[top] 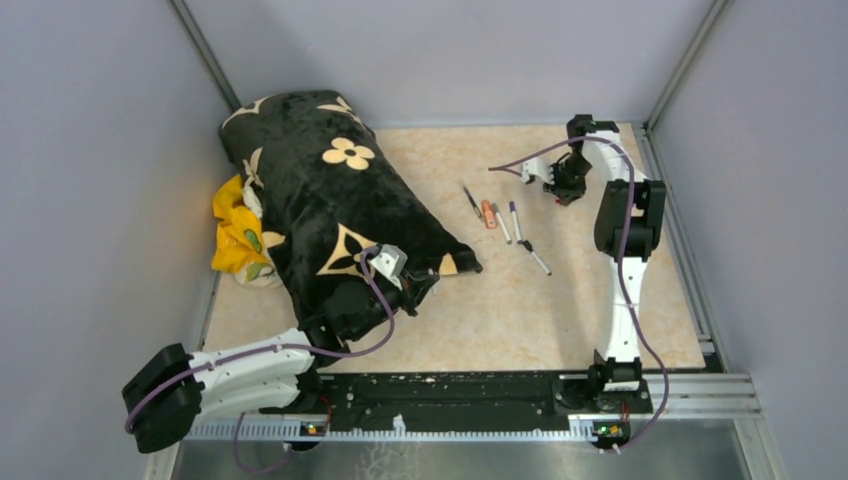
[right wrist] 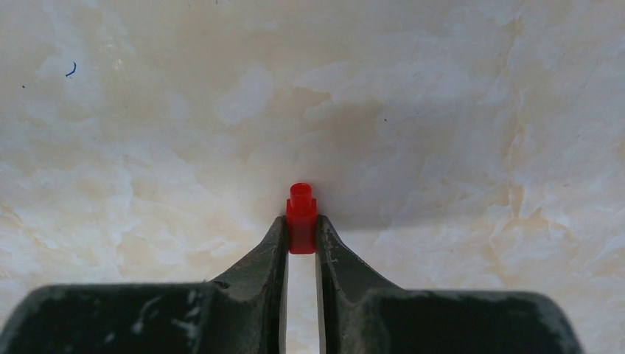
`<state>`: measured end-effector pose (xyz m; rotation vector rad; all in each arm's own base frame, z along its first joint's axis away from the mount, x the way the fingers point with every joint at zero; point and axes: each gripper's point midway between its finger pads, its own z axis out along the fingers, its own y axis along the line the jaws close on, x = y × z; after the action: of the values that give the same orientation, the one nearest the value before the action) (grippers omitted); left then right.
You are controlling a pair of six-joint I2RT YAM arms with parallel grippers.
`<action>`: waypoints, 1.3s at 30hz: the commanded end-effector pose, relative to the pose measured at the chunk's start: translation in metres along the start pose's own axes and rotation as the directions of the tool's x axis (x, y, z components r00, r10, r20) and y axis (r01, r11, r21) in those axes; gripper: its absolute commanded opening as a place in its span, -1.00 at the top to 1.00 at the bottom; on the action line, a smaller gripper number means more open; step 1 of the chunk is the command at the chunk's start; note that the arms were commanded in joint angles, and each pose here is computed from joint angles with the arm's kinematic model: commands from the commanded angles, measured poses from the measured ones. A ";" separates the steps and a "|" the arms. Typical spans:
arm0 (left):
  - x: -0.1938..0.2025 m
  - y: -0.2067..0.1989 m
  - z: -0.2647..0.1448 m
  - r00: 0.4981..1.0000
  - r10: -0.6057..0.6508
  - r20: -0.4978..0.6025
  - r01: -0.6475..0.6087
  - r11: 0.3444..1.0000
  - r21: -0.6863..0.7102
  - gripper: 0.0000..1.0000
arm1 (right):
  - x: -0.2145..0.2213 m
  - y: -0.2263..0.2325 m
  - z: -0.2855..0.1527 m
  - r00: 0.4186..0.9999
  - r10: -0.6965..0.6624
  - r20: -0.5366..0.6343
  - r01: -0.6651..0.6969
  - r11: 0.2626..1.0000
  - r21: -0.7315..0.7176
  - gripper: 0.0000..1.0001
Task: Insert the pens into the pen caps
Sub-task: Pick up the pen cap from the center of the board, then place the pen cap at the center of the board.
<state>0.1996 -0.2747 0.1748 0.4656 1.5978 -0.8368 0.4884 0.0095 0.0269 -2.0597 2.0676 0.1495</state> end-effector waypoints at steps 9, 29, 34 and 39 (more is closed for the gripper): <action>-0.018 -0.006 -0.008 0.997 -0.039 0.065 0.037 0.999 0.027 1.00 | -0.055 0.013 -0.057 0.980 0.057 0.192 -0.084 0.987 0.134 1.00; -0.050 -0.020 -0.051 0.968 -0.170 0.185 0.145 0.979 0.141 1.00 | -0.229 0.266 -0.041 0.692 0.448 0.566 -0.384 0.892 -0.238 1.00; -0.045 -0.016 -0.058 0.957 -0.209 0.200 0.184 0.973 0.138 1.00 | -0.199 0.263 -0.001 0.728 0.545 0.417 -0.530 0.832 -0.161 1.00; -0.044 -0.014 -0.056 0.952 -0.223 0.208 0.198 0.971 0.136 1.00 | -0.196 0.258 0.010 0.734 0.571 0.367 -0.570 0.812 -0.125 0.78</action>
<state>0.1583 -0.2367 0.2274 0.3009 1.3973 -1.1031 0.2098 0.1946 0.0354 -1.2453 2.3502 0.6998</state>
